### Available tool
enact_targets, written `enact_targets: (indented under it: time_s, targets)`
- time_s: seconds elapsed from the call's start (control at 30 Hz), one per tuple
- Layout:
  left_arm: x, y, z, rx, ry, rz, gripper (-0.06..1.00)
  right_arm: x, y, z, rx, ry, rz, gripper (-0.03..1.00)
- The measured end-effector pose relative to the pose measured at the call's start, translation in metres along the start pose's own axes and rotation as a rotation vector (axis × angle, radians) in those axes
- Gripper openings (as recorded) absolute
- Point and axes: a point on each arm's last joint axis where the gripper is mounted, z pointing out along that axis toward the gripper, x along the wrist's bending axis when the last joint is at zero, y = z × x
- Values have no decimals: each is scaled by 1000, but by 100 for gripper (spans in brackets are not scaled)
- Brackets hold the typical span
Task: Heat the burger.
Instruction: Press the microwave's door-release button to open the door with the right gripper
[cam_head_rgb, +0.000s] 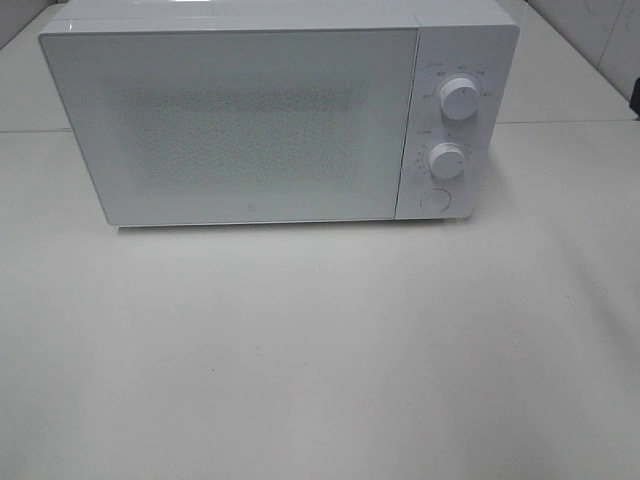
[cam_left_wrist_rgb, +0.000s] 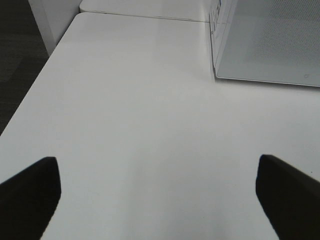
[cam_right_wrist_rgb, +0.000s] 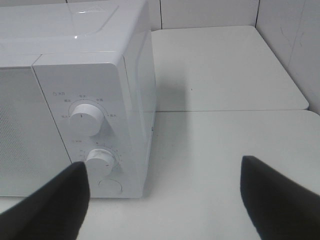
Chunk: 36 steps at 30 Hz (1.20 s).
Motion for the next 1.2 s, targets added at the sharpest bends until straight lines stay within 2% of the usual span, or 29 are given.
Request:
enact_targets:
  time_s: [0.13,0.27,0.33,0.5,0.6,0.7,0.73,0.8,0.87,0.9,0.93,0.97,1.0,1.07,1.13,1.2]
  targets:
    - [0,0,0,0,0,0,98,1,-5,5,-23,15,26,75]
    - [0,0,0,0,0,0,98,5,-18,11,-100,57,115,74]
    - [0,0,0,0,0,0,98,5,-21,13,-102,63,138,73]
    - [0,0,0,0,0,0,98,7,-31,23,-64,77,209,72]
    - [0,0,0,0,0,0,98,8,-38,32,-31,89,202,77]
    - [0,0,0,0,0,0,98,9,-45,40,7,94,263,81]
    - [0,0,0,0,0,0,98,9,-49,45,32,95,343,82]
    - [0,0,0,0,0,0,98,9,-52,47,46,94,383,81]
    - [0,0,0,0,0,0,98,11,-59,56,78,105,534,76]
    - [0,0,0,0,0,0,98,11,-59,56,78,105,534,76]
    - [0,0,0,0,0,0,98,14,-65,62,101,129,601,71]
    - [0,0,0,0,0,0,98,14,-65,62,101,129,601,71]
    - [0,0,0,0,0,0,98,18,-68,68,109,172,670,66]
    - [0,0,0,0,0,0,98,20,-70,70,115,196,688,64]
    - [0,0,0,0,0,0,98,26,-86,83,176,247,823,61]
    - [0,0,0,0,0,0,98,26,-89,86,192,249,853,58]
